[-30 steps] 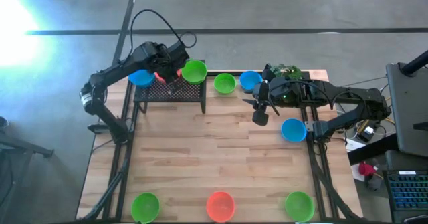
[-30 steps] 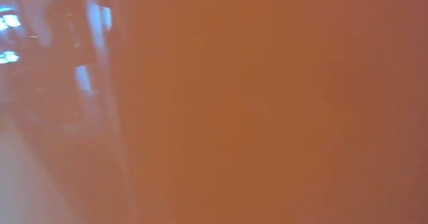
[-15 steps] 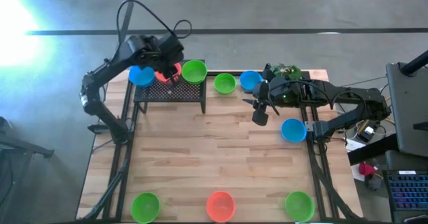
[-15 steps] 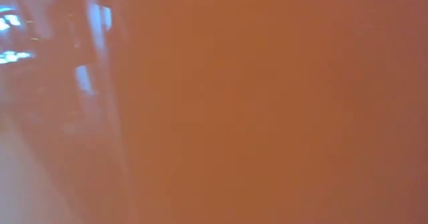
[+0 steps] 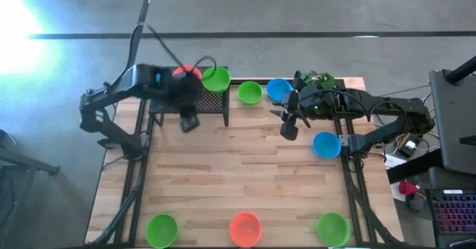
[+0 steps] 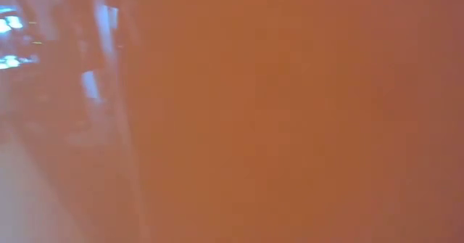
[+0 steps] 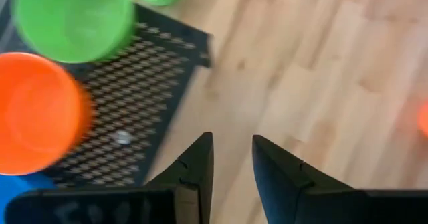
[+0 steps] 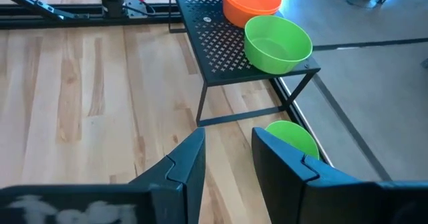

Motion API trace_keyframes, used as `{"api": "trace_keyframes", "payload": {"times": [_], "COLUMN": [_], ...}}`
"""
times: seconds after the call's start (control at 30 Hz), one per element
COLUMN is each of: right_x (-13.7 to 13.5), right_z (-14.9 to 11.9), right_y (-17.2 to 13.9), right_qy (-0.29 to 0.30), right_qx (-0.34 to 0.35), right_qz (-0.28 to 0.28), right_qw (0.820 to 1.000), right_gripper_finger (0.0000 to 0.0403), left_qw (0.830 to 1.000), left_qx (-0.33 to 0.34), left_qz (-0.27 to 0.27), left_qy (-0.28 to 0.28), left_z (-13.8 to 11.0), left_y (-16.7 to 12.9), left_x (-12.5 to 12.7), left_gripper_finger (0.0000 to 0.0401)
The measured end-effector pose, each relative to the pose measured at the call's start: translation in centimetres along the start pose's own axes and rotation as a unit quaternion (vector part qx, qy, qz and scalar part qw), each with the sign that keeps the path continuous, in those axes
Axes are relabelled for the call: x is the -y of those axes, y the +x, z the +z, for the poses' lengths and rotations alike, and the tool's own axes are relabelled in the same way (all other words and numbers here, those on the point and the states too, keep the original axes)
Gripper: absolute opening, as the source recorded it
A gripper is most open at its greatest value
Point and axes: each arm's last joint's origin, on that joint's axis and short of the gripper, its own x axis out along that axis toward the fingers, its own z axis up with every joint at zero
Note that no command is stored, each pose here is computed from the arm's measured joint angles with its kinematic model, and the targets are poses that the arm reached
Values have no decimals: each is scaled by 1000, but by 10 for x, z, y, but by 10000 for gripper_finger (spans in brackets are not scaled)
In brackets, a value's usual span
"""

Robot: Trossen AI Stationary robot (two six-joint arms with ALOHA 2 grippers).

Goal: Pick & Place Mini bowls
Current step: Stack the green bowl on top of the green bowl on the shelf

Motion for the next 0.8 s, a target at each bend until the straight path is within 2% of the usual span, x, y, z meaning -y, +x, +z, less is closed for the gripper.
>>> {"api": "trace_keyframes", "payload": {"times": [0.17,0.33,0.4,0.6,0.8], "right_x": [0,0,0,0,0], "right_z": [0,-2,-3,-3,-3], "right_y": [0,0,0,0,0], "right_qy": [0,-3,-4,-7,-7], "right_qx": [0,-8,-13,-15,-15], "right_qz": [0,0,-1,-1,-1], "right_qw": [1000,1000,1000,1000,1000], "right_gripper_finger": [124,128,130,125,119], "left_qw": [999,989,986,980,979], "left_qx": [1,-17,-27,-36,-57], "left_qz": [-47,-92,-106,-142,-149], "left_qy": [21,114,128,134,124], "left_z": [-22,-49,-61,-88,-111], "left_y": [-12,-17,-17,-8,18], "left_x": [38,82,98,135,158], "left_gripper_finger": [96,96,96,96,96]}}
